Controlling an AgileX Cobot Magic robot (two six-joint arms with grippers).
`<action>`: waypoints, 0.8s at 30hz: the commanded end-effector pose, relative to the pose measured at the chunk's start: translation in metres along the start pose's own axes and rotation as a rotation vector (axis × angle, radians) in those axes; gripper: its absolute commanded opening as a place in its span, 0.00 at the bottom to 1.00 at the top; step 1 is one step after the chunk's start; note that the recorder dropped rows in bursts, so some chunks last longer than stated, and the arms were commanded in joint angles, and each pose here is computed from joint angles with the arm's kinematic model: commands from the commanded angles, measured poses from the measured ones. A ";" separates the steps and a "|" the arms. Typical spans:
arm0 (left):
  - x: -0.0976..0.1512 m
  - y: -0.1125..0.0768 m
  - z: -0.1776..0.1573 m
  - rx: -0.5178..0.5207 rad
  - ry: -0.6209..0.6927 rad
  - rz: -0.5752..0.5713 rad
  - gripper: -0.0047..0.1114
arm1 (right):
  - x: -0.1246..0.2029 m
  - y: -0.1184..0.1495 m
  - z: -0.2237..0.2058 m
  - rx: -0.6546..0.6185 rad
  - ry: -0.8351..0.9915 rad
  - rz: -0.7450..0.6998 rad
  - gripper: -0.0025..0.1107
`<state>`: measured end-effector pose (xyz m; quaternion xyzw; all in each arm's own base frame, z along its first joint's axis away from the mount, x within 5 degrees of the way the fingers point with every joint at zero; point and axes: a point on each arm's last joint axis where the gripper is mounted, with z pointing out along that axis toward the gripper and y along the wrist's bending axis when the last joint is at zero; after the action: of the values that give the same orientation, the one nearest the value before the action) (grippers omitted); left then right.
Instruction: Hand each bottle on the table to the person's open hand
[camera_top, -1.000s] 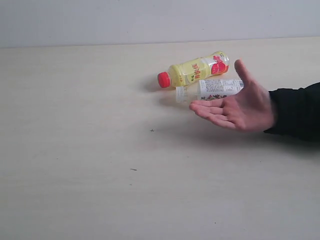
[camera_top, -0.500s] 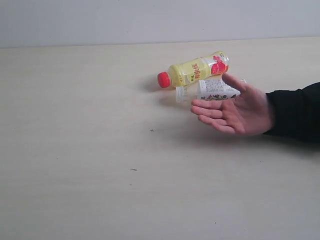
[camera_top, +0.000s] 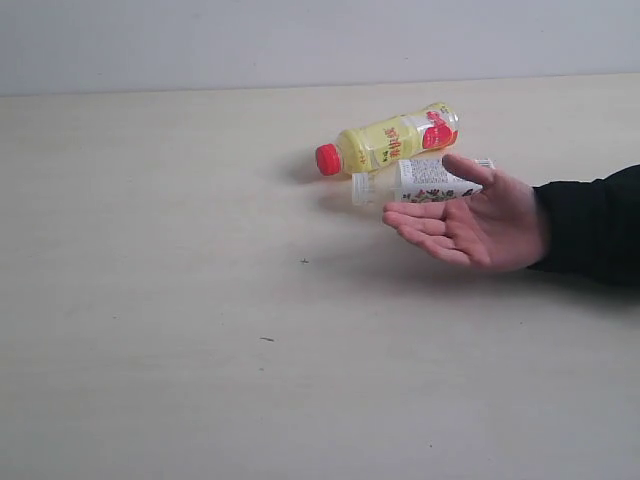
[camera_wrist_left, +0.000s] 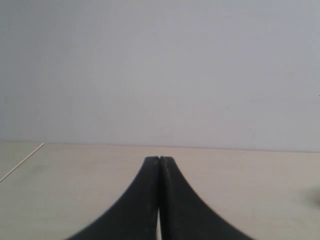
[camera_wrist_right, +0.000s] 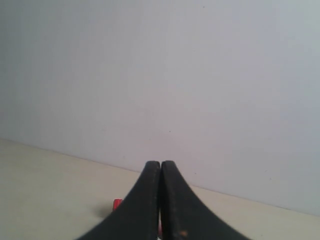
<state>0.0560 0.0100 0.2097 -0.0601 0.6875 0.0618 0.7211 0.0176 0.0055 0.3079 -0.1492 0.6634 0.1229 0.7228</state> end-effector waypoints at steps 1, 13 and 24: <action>-0.001 0.000 -0.001 -0.002 -0.011 0.009 0.04 | -0.017 -0.001 0.028 0.008 0.096 -0.014 0.02; -0.001 0.000 -0.001 -0.002 -0.011 0.009 0.04 | -0.068 -0.012 0.193 0.027 0.851 -0.179 0.02; -0.001 0.000 -0.001 -0.002 -0.011 0.009 0.04 | -0.047 -0.035 0.304 0.136 1.195 -0.365 0.02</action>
<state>0.0560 0.0100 0.2097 -0.0601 0.6875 0.0618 0.7211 0.2801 0.0902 0.3824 -0.2504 0.9255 -0.1188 0.2582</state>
